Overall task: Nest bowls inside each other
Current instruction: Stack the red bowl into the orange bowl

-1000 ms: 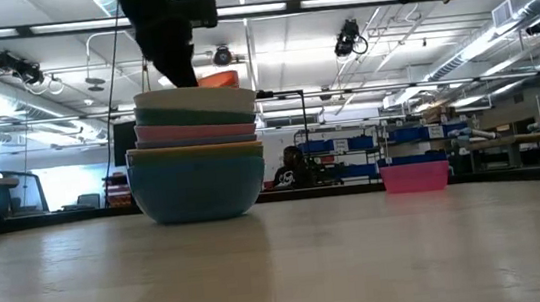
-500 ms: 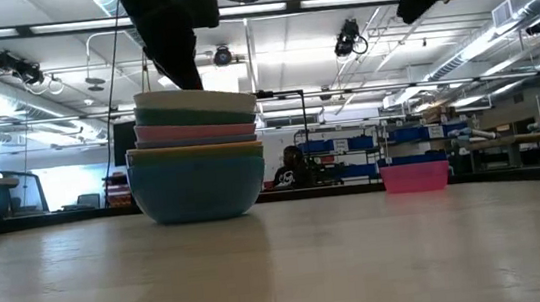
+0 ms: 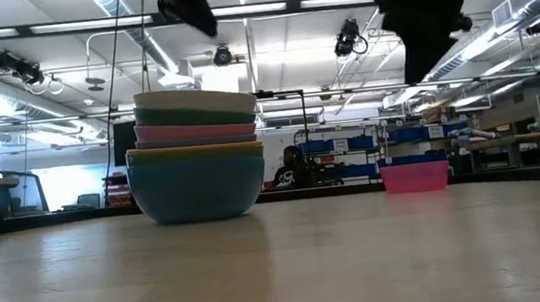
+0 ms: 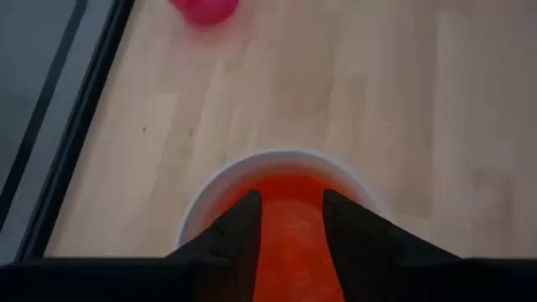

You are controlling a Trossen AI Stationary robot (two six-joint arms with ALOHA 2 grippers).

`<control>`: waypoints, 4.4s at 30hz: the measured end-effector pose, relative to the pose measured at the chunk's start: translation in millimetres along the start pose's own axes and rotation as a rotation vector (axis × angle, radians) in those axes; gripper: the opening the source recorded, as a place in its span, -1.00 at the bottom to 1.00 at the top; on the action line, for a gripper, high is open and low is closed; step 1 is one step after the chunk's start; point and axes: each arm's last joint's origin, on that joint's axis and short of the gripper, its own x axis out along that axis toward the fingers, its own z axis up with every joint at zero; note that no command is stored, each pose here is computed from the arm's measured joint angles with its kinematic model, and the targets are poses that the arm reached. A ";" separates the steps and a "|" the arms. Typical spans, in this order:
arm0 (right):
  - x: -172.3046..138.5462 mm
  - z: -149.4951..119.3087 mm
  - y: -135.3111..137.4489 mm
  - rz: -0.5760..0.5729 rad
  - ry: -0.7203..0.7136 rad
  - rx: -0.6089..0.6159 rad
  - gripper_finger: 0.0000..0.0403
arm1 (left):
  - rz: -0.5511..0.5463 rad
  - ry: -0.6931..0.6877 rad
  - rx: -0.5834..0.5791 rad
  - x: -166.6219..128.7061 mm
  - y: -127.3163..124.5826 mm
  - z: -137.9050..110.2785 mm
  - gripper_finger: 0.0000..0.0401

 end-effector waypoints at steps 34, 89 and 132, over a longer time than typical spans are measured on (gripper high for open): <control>163.8 31.9 -32.9 0.122 0.307 -0.015 -0.42 | -0.083 -0.004 -0.287 -115.0 -105.2 -25.3 -0.32; -19.6 75.2 114.4 0.912 -0.548 -0.226 -1.00 | 0.267 -0.050 -0.277 -107.8 -119.2 -76.4 -0.32; 14.7 110.3 183.6 0.771 -0.290 -0.469 -0.42 | 0.281 -0.075 -0.277 -107.8 -118.9 -76.1 -0.32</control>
